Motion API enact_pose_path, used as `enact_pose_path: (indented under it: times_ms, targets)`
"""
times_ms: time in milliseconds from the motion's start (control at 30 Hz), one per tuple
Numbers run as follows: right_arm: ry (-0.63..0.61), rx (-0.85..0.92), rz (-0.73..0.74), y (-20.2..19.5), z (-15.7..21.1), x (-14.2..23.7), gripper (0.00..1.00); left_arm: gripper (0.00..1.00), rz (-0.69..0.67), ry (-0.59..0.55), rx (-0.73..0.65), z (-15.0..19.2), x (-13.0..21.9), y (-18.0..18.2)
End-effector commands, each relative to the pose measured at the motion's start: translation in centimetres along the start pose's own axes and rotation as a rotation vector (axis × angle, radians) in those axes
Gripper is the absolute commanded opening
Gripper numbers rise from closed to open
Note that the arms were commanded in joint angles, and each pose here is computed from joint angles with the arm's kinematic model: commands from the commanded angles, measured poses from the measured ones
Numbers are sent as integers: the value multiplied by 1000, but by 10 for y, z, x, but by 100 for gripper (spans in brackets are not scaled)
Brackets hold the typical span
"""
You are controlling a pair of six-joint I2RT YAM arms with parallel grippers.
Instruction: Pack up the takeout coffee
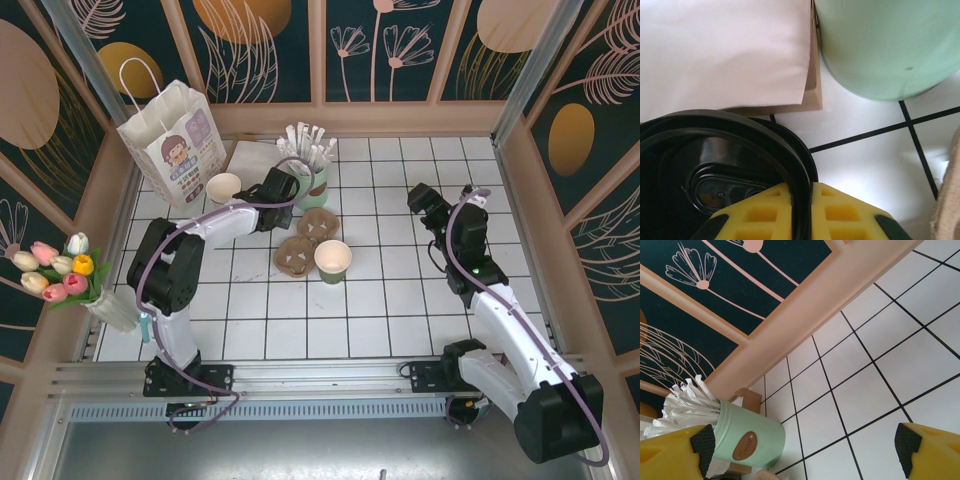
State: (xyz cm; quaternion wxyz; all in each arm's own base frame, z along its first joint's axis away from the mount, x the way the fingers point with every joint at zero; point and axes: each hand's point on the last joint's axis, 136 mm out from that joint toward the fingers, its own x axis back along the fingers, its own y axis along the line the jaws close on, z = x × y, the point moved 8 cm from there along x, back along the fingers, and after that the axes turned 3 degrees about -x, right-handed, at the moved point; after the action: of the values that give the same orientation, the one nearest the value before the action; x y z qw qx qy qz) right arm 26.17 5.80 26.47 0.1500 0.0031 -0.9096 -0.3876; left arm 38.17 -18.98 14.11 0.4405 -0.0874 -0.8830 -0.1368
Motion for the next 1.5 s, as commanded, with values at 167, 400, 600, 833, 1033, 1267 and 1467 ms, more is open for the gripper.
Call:
enact_pose_path:
  times_ms: [167,400,600,833,1033,1267,1467]
  targets:
    - [-44,-1,-42,8,-10,4,95,0,32,-52,35,-15,25,3]
    - [23,60,-186,17,2,3,95,0,140,-130,88,-28,55,1]
    - [149,179,-396,51,23,1,94,0,326,-264,176,-43,111,0]
    - [192,417,-654,100,62,4,92,0,550,-420,454,-62,164,1]
    - [102,584,-833,131,89,-7,87,0,867,-560,685,-76,200,-3]
    - [-27,590,-951,140,87,-12,83,0,1060,-621,637,-90,242,-2]
    - [176,269,-885,139,46,-24,88,0,1211,-661,484,-93,272,2]
